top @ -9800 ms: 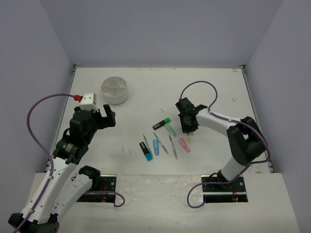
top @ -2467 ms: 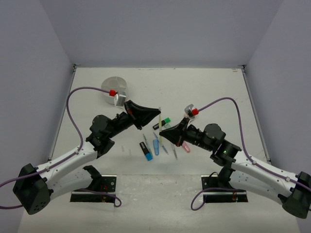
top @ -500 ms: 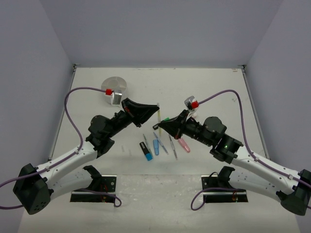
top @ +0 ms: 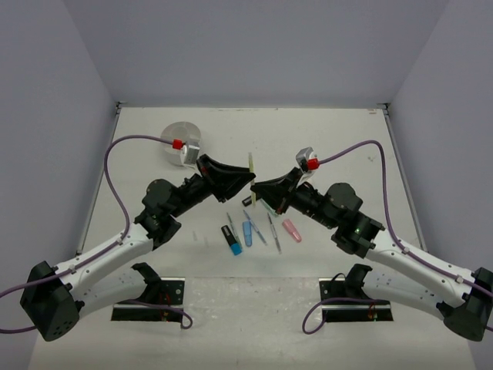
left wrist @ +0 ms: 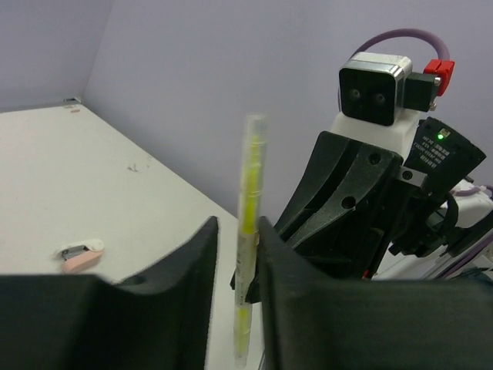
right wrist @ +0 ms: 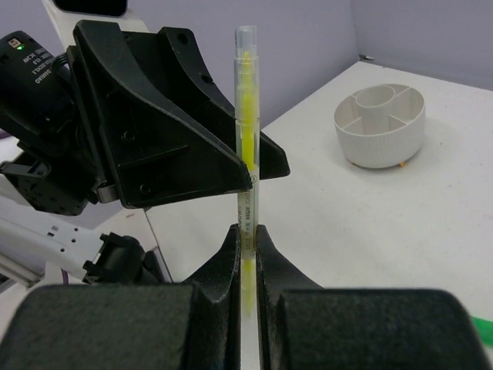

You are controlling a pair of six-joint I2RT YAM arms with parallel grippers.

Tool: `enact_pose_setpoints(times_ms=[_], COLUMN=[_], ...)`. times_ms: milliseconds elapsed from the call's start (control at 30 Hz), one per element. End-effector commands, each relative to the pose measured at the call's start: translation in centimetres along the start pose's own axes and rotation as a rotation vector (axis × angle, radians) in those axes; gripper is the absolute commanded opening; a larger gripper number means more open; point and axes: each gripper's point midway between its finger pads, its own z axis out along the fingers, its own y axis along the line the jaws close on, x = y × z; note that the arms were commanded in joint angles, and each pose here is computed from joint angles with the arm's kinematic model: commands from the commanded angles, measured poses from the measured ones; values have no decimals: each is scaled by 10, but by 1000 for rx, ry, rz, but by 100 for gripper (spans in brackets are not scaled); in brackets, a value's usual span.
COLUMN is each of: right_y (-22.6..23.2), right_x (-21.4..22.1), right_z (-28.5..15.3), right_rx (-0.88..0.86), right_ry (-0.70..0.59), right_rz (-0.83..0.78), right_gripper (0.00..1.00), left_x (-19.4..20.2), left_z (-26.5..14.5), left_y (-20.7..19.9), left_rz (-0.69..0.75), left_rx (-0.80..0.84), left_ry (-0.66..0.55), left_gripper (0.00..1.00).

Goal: Sort the stationery into containers
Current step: Close the pen cap on the pen.

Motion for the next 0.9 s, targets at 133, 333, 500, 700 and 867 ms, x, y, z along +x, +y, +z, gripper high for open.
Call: enact_pose_setpoints(times_ms=[133, 333, 500, 700, 867], right_y=[19, 27, 29, 26, 32], right_x=[-22, -11, -18, -11, 12], right_z=[1, 10, 13, 10, 5], right_rx=[-86, -143, -139, -137, -205], right_ry=[-58, 15, 5, 31, 103], right_rz=[-62, -74, -76, -100, -121], right_gripper=[1, 22, 6, 0, 0], left_x=[-20, -19, -22, -35, -51], left_z=[7, -1, -1, 4, 6], left_y=[-30, -57, -54, -44, -60], left_rz=[108, 161, 154, 196, 250], left_rx=[128, 273, 251, 162, 189], left_ry=[-8, 7, 1, -16, -11], left_gripper=[0, 0, 0, 78, 81])
